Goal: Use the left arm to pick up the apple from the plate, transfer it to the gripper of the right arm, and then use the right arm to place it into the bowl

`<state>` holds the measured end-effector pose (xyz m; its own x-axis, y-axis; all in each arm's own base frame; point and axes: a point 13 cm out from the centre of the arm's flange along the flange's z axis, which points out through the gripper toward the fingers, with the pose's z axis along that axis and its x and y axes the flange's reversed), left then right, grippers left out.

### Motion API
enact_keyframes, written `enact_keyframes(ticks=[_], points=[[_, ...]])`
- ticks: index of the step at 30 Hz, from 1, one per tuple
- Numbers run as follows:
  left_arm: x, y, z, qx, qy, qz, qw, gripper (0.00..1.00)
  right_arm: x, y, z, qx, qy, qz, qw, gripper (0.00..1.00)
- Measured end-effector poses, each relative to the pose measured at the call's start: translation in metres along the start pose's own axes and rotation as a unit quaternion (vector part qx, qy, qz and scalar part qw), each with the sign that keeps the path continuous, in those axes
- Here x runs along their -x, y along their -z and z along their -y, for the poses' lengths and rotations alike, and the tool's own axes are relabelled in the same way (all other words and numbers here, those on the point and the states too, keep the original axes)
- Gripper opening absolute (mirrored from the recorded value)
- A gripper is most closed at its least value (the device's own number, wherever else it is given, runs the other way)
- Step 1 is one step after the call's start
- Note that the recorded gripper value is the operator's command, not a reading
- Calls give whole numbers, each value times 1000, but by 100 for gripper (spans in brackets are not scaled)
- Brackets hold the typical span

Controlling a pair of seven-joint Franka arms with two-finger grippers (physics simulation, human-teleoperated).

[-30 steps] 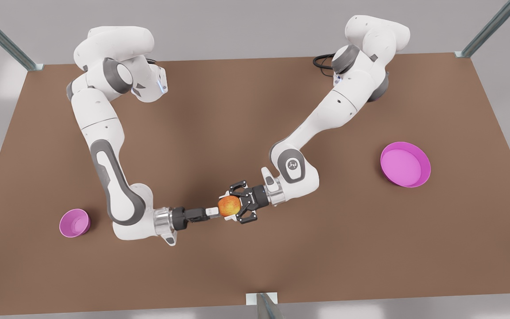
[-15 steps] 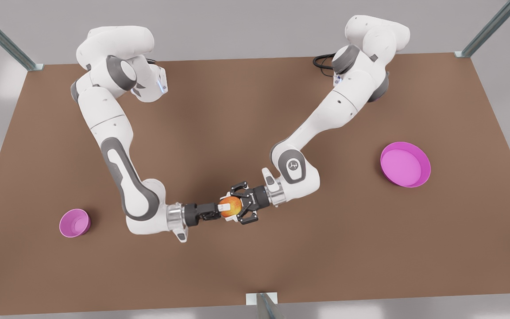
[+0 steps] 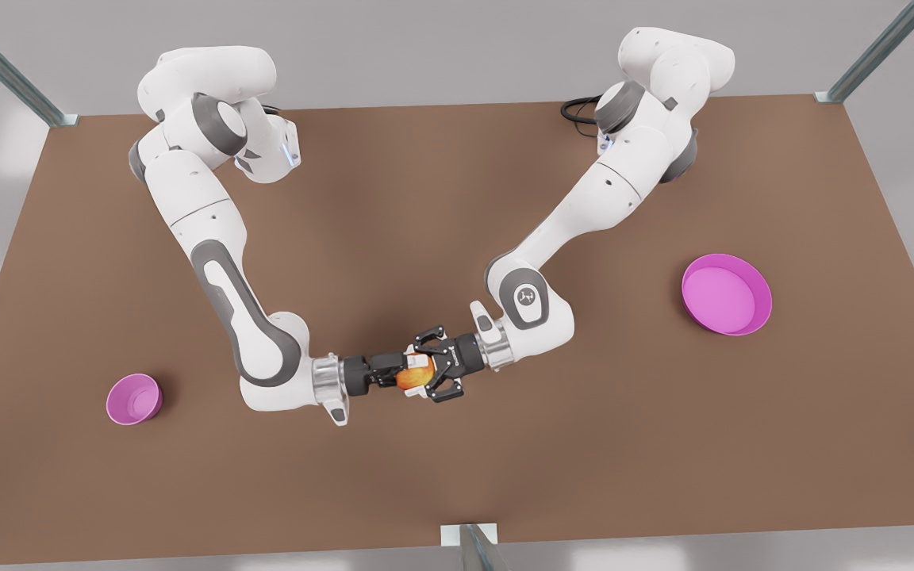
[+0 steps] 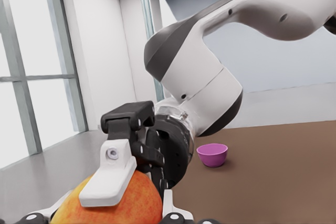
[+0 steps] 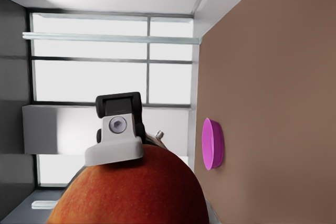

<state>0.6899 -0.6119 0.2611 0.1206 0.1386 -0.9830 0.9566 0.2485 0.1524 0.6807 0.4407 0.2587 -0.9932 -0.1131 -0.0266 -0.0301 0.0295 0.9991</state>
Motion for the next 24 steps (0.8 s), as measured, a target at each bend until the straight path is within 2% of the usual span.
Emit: enact_keyframes(ticks=[4,5,6,18,24], points=[[0,1,-1,0,-2,0,1000,67,2,0,-2,1,8,3,1000,43],[0,1,-1,0,-3,-1,1000,81,2,0,-3,1,10,4,1000,43],[0,1,0,-1,-1,0,1000,100,3,1,-3,1,12,4,1000,43],[-1,1,-1,-3,26,0,1000,100,8,15,-10,-2,30,10,1000,44],[-35,14,-13,10,42,-30,999,100,29,86,-6,-16,40,36,998,45]])
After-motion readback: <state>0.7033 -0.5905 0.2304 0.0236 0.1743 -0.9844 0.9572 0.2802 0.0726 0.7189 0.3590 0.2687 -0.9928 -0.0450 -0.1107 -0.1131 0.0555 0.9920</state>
